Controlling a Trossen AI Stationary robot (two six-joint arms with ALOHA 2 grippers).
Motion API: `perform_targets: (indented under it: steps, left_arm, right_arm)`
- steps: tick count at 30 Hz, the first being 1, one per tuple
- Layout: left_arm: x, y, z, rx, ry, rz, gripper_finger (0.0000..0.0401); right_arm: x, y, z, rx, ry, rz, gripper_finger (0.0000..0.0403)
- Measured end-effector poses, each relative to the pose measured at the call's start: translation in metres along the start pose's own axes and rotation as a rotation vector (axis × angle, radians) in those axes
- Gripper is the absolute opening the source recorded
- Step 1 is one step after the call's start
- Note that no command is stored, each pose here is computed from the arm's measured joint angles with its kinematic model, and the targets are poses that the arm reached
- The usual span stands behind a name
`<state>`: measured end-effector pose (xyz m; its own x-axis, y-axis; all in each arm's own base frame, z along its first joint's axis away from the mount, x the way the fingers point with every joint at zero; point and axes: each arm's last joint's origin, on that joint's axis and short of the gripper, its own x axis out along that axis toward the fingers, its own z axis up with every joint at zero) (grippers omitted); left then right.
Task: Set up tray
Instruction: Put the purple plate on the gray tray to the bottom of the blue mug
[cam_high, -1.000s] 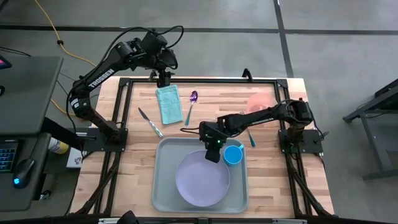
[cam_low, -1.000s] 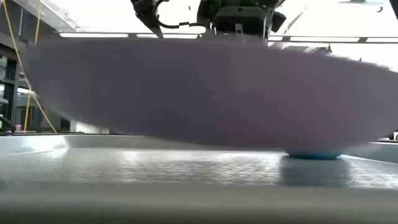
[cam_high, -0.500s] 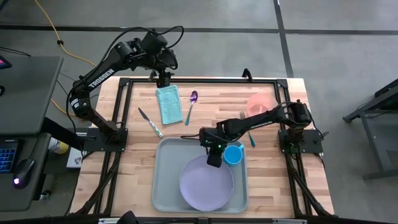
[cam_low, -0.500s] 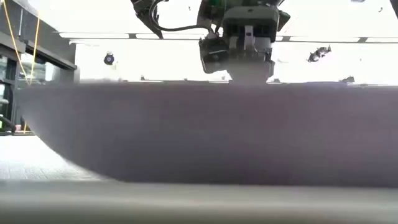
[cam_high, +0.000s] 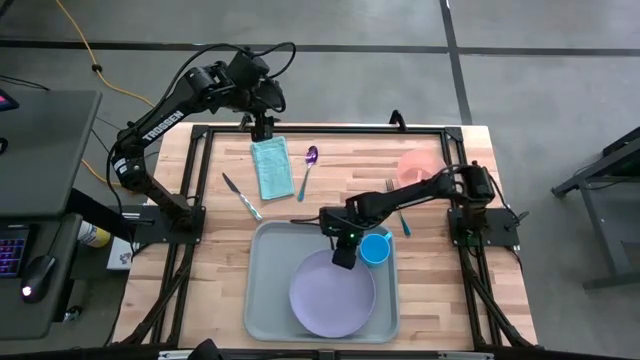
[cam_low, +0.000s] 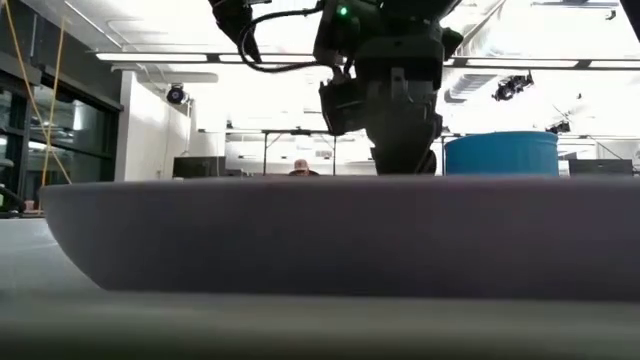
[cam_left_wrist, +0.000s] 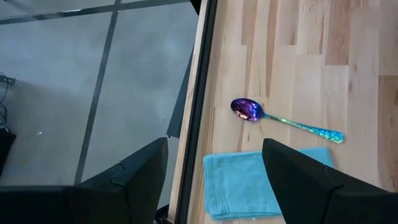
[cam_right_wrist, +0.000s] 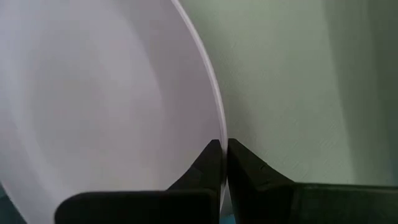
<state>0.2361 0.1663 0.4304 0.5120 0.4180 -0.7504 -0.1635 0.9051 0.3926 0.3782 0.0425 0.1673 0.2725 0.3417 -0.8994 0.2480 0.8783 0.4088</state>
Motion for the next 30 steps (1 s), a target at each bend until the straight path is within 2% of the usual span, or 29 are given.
perform_targets:
  steps: [9,15,30]
  left_arm:
    - [0.0001,0.0000,0.0000,0.000,0.001,0.000,0.0294]
    - [0.0002,-0.0001,-0.0001,0.000,0.001,0.000,0.0294]
    - [0.0002,-0.0003,-0.0005,0.000,0.005,-0.002,0.0294]
  right_arm:
    - [0.0007,-0.0056,-0.0033,0.060,0.015,-0.092,0.0000]
    - [0.0006,-0.0063,-0.0043,0.077,0.021,-0.105,0.0000]
    - [0.0005,-0.0064,-0.0061,-0.026,0.055,-0.080,0.0000]
